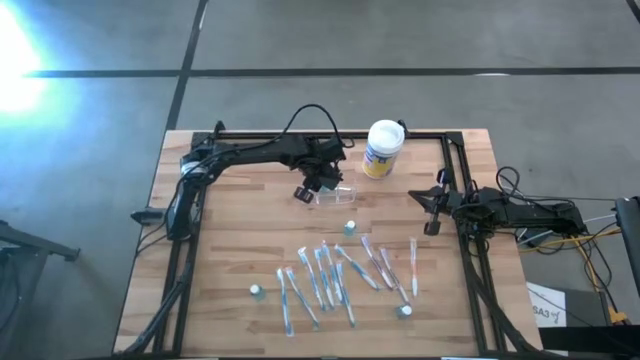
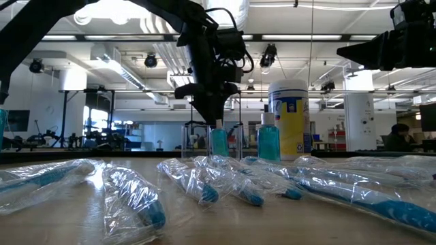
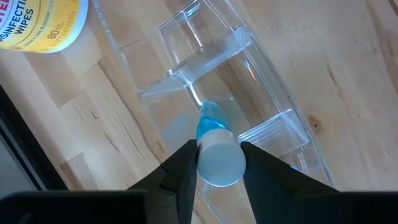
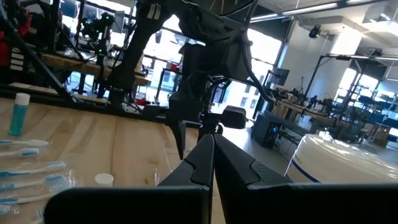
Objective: Pick & Place toothbrushing station
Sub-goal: Put the blue mouthwash bottle into the transparent organizer
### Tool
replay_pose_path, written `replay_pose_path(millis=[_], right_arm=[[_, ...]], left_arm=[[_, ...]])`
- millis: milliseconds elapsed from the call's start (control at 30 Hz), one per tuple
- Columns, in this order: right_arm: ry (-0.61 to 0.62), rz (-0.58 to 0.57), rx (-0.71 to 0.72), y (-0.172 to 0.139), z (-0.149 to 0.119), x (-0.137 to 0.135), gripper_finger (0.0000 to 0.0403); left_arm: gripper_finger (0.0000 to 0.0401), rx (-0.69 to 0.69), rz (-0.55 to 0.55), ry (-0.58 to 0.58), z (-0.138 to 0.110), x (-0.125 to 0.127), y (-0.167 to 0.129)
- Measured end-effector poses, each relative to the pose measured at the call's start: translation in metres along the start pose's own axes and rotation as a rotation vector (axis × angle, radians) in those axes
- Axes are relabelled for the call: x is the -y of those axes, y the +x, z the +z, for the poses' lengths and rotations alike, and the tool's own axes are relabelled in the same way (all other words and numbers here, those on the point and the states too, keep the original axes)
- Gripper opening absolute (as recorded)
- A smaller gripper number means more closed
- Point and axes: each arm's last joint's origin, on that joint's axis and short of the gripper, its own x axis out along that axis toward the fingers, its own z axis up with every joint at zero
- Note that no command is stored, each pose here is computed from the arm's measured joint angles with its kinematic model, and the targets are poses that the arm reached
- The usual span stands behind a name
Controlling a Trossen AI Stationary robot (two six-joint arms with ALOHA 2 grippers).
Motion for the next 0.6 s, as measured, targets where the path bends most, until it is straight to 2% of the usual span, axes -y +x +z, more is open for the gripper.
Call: replay_pose_path(millis=[600], right_arm=[[0.000, 0.000, 0.000, 0.0000, -0.0001, 0.0000, 0.0008]], left_arm=[[0.0126, 0.004, 0.013, -0.005, -0.0018, -0.0032, 0.0001]])
